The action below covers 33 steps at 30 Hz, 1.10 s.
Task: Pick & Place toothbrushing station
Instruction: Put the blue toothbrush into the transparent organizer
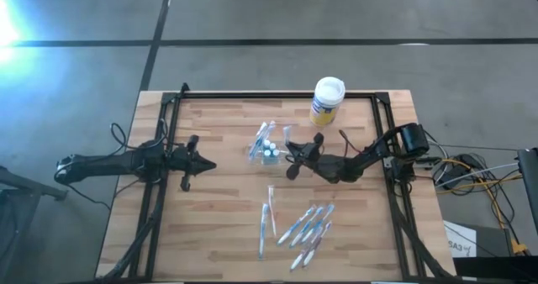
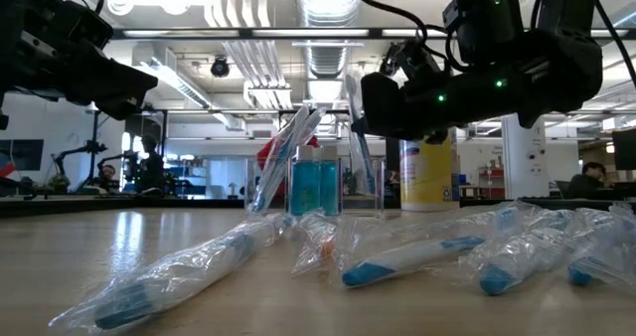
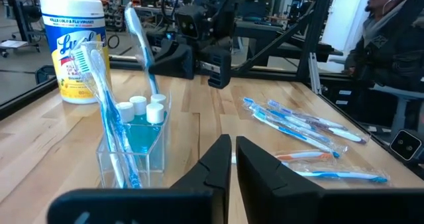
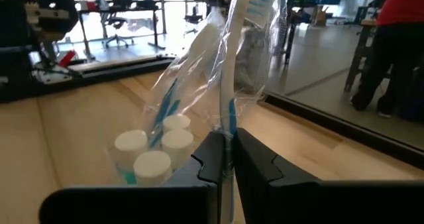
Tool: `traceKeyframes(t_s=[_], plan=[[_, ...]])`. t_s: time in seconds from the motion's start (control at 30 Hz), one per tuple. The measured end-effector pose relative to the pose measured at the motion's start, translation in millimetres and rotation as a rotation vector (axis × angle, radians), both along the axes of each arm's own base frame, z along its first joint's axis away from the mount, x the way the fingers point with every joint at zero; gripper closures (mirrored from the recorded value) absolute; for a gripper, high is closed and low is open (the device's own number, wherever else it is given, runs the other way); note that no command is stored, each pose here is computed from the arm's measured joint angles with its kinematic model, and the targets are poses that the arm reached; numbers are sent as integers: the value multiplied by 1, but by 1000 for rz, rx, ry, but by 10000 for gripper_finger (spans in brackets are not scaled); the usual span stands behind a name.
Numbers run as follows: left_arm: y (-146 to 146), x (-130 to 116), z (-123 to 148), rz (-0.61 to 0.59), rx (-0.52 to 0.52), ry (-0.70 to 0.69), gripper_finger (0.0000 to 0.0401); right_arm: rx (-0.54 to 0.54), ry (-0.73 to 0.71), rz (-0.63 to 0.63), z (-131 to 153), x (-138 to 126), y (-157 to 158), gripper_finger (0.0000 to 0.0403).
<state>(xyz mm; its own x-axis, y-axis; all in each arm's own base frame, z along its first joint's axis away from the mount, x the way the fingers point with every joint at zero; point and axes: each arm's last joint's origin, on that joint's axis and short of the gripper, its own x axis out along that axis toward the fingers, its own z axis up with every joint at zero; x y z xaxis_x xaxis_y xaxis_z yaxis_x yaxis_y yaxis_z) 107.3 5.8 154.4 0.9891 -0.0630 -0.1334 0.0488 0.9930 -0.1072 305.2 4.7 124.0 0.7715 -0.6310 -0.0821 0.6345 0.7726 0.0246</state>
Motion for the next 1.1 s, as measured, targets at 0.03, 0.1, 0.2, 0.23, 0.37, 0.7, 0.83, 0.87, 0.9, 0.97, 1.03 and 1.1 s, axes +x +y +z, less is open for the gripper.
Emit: traceKeyframes(t_s=[0.03, 0.1, 0.2, 0.23, 0.37, 0.7, 0.83, 0.87, 0.9, 0.97, 1.03, 1.1], plan=[[0, 0, 0, -1, 0, 0, 373, 5, 11, 4, -1, 0, 0, 385], [0, 0, 0, -1, 0, 0, 374, 23, 24, 0, -4, 0, -2, 385], [0, 0, 0, 0, 0, 0, 378, 48, 24, -7, -6, -1, -3, 385], [0, 0, 0, -1, 0, 0, 379, 47, 29, -7, -6, -1, -3, 385], [0, 0, 0, 0, 0, 0, 383, 47, 28, -6, -6, -1, -3, 384], [0, 0, 0, -1, 3, 0, 375, 57, 22, -7, -6, -1, -3, 342], [0, 0, 0, -1, 3, 0, 379, 63, 15, -7, -6, -1, -3, 320], [0, 0, 0, -1, 3, 0, 380, 67, 12, -8, -6, -1, -3, 315], [0, 0, 0, 0, 3, 0, 381, 70, 10, -8, -6, -1, -3, 309], [0, 0, 0, -1, 3, 0, 382, 72, 7, -9, -6, -1, -3, 298], [0, 0, 0, -1, 3, 0, 383, 68, 11, -8, -6, -1, -3, 285], [0, 0, 0, -1, 3, 0, 381, 63, 12, -7, -5, -1, -3, 272]])
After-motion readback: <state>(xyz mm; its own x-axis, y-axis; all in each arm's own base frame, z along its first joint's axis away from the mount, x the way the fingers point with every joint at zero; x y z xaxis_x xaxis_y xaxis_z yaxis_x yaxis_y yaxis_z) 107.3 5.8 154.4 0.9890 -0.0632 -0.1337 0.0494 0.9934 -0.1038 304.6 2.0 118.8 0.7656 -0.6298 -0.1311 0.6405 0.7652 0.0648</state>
